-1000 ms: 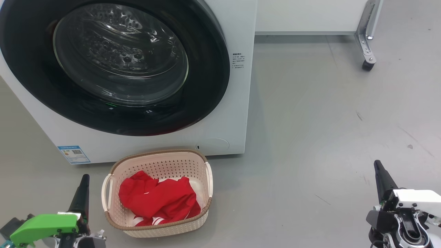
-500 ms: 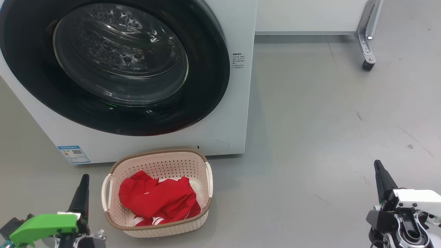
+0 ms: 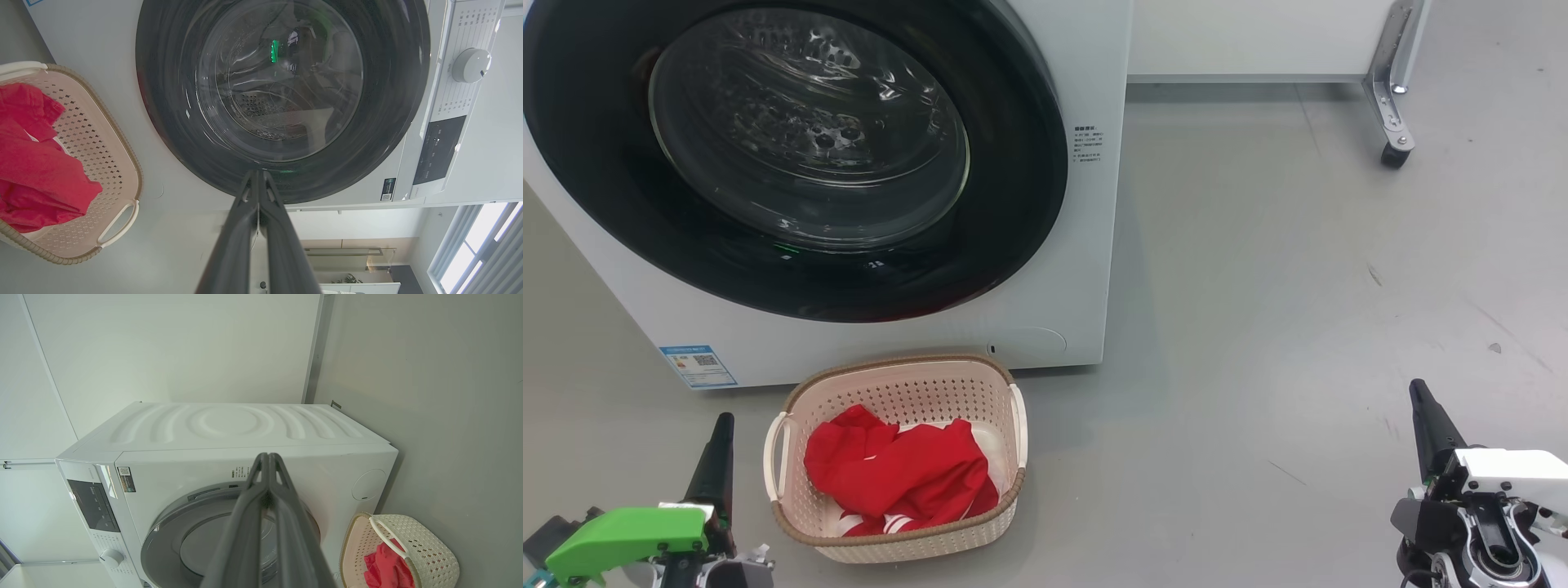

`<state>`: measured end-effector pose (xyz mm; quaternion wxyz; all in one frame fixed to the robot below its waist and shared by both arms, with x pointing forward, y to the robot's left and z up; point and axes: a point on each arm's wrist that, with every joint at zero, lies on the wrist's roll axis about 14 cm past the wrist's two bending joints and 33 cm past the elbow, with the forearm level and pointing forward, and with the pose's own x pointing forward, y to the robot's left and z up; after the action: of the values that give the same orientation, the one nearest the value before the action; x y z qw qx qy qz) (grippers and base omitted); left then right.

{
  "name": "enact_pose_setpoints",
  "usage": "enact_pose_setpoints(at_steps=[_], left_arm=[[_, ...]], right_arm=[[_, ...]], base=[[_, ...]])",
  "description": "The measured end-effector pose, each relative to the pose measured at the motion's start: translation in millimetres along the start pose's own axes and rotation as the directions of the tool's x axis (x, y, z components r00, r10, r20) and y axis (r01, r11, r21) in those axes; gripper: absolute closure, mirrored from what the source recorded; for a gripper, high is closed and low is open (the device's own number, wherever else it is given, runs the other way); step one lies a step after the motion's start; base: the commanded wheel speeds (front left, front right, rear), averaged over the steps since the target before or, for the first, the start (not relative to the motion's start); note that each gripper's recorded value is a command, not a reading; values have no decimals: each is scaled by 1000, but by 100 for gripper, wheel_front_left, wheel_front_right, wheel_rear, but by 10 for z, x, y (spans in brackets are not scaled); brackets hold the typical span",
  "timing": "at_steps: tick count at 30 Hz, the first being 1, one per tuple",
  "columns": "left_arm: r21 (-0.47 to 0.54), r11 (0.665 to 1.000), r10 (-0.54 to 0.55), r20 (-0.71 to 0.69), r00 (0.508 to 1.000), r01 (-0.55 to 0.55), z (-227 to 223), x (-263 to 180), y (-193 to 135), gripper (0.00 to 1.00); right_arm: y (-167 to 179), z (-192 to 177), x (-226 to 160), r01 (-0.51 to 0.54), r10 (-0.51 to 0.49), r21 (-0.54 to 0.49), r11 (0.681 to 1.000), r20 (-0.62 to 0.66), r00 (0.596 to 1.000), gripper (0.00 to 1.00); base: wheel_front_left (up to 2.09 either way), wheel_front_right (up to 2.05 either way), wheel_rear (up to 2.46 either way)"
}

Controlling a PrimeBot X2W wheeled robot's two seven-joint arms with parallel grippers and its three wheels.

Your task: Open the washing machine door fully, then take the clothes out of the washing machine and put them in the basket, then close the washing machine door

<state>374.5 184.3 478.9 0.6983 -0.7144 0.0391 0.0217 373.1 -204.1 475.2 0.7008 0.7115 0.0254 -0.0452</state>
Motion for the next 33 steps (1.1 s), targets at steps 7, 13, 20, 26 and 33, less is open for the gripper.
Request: enact_pose_setpoints(at_steps=[7,13,20,26,33], left_arm=[[0,1000,0,1,1000,0,3,0,0,100],[0,1000,0,2,1000,0,7,0,-1,100],[0,1000,0,2,1000,0,9,0,-1,100],[0,1000,0,3,1000,0,11,0,-1,100],[0,1000,0,3,1000,0,12,0,-1,100]], right_arm=[[1,1,0,0,0,0,1000,0,1000,100],[2,1,0,-1,1,0,1000,0,1000,100],[2,2,0,-1,1,0,1000,1,1000,100],[3,2,0,-1,1,0,1000,1,1000,100],[3,2,0,-1,1,0,1000,1,1000,100]], base=[[0,0,0],[0,0,0],[0,0,0],[0,0,0],[0,0,0]])
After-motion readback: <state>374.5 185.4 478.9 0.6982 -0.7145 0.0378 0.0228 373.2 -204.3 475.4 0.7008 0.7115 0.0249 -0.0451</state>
